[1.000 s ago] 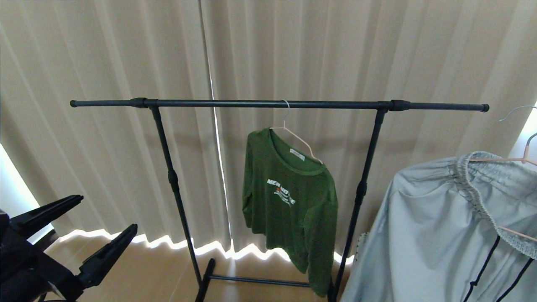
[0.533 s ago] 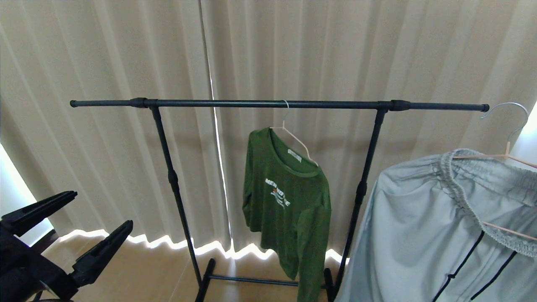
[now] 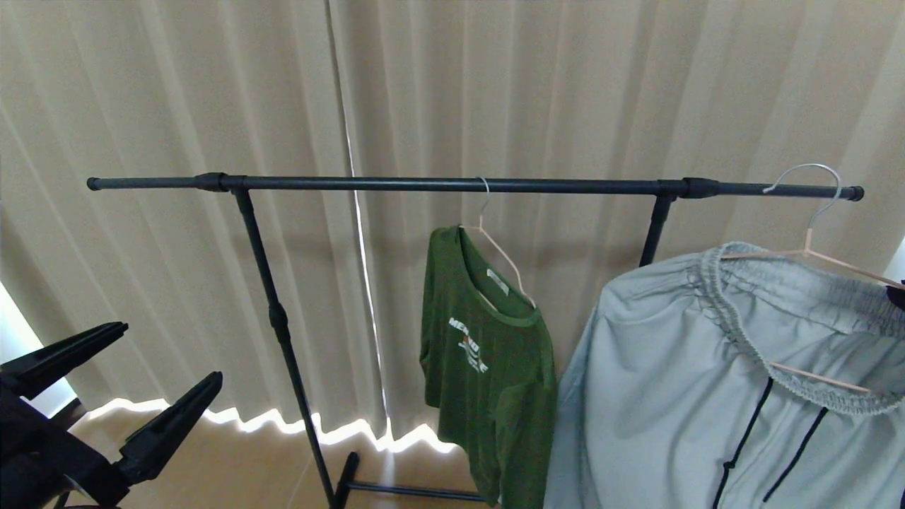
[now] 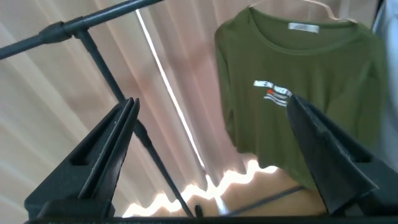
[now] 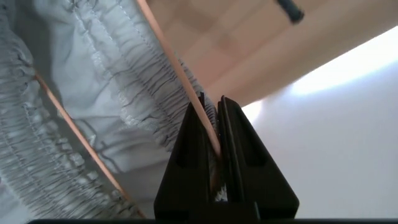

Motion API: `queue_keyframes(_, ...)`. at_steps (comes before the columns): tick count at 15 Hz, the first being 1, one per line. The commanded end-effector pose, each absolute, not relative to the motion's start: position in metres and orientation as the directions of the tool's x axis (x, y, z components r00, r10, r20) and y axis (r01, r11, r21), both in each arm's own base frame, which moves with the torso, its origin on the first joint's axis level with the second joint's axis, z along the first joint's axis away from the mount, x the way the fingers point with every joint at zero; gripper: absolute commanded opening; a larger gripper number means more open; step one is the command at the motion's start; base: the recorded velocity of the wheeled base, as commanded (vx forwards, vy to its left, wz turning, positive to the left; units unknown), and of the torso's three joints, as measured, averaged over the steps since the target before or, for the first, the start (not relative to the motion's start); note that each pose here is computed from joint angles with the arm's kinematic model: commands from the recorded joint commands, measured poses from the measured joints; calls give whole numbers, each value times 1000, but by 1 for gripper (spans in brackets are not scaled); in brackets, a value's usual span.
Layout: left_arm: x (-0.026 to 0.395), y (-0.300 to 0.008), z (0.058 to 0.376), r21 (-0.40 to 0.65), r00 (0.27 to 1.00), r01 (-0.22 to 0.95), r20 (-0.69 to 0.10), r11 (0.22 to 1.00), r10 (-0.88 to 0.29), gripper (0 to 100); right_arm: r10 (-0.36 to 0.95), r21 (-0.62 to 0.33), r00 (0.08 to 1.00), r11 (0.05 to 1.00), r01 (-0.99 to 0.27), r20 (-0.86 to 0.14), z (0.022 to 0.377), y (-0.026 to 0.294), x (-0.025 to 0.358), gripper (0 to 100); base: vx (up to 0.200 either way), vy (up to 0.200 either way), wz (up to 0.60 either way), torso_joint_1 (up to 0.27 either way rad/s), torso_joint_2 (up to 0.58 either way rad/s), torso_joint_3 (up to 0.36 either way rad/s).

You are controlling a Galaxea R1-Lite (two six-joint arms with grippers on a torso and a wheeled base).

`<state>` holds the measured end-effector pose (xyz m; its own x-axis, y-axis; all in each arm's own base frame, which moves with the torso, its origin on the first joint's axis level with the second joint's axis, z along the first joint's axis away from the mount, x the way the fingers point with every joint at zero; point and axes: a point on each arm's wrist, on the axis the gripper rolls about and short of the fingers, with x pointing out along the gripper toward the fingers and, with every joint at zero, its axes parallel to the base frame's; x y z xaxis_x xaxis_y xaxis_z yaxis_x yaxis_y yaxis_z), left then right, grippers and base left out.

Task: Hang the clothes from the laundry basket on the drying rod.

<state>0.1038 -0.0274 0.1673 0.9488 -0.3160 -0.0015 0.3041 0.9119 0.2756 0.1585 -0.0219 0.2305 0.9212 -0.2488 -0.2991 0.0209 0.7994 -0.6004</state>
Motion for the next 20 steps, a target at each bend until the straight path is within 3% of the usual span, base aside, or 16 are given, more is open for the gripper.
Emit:
queue_keyframes(1, 103, -27, 169, 276, 949, 302, 9, 912, -317, 100, -226, -603, 920, 797, -15, -321, 229, -16, 169, 0, 200, 0, 0, 7, -2, 17)
queue_keyframes(8, 98, -26, 171, 279, 949, 294, 32, 914, -315, 100, -170, -591, 919, 802, -81, -356, 228, 22, 206, 0, 200, 0, 0, 4, 2, 3)
queue_keyframes(14, 94, -25, 172, 282, 947, 289, 53, 915, -316, 100, -200, -622, 909, 779, -79, -366, 211, 44, 245, 0, 0, 0, 0, 0, 0, 0)
queue_keyframes(20, 94, -25, 172, 282, 947, 290, 50, 914, -316, 100, -154, -628, 907, 765, -141, -391, 200, 59, 241, 0, 0, 0, 0, 0, 0, 0)
